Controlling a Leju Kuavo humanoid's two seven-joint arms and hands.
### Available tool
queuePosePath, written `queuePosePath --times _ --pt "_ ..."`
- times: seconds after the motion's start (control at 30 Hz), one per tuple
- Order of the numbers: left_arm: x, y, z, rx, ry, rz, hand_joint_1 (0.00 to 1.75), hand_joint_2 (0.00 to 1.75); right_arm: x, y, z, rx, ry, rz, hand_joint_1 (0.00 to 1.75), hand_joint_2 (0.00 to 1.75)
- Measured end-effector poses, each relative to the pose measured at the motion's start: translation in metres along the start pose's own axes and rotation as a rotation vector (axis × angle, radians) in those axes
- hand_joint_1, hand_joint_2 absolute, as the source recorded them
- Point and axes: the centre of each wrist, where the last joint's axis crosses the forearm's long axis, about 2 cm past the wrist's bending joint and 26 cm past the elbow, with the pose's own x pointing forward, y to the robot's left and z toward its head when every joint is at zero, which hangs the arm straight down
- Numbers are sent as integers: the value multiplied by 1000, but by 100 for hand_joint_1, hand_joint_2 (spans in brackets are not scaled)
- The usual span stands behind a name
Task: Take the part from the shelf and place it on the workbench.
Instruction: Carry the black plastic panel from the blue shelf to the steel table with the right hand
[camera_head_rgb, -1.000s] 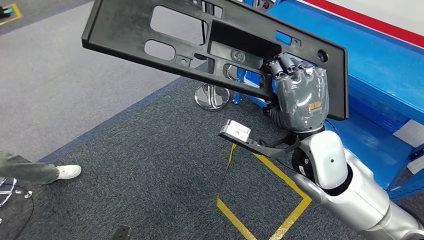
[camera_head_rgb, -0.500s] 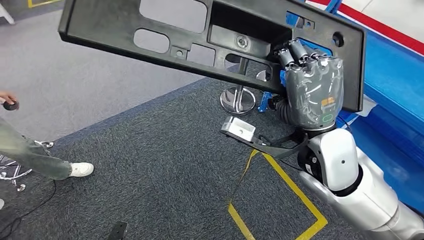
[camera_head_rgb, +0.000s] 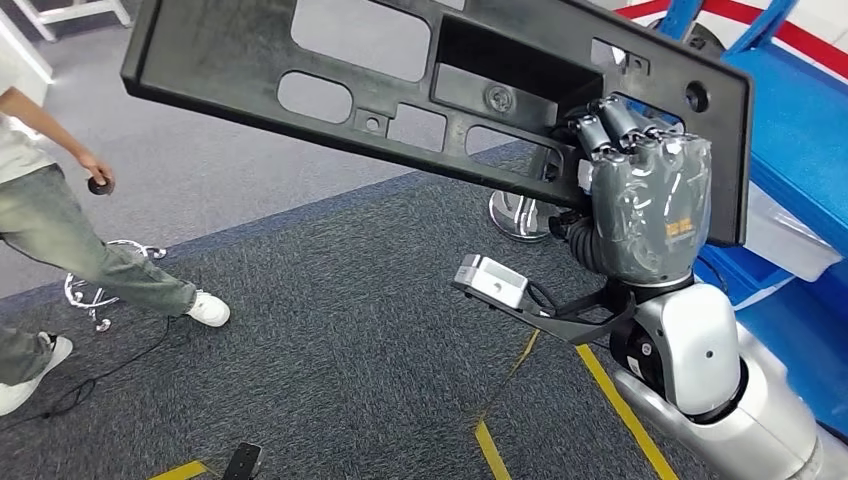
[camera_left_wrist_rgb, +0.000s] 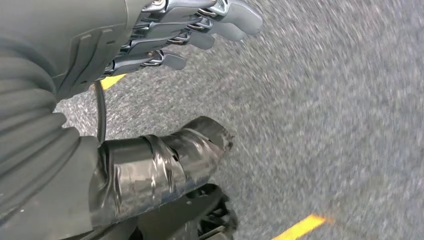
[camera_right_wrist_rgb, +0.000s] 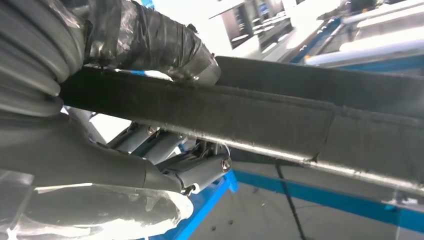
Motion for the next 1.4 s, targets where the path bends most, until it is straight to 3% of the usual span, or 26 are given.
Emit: queuePosePath --times 0.63,0.93,1.4 --pt "2 5 -1 -14 -30 -9 0 175 0 6 29 38 7 -53 175 175" --pt "-13 12 8 -24 27 1 0 175 0 7 33 22 7 -67 175 175" --pt "-14 19 8 -19 40 -5 0 175 0 7 35 19 10 -86 175 175"
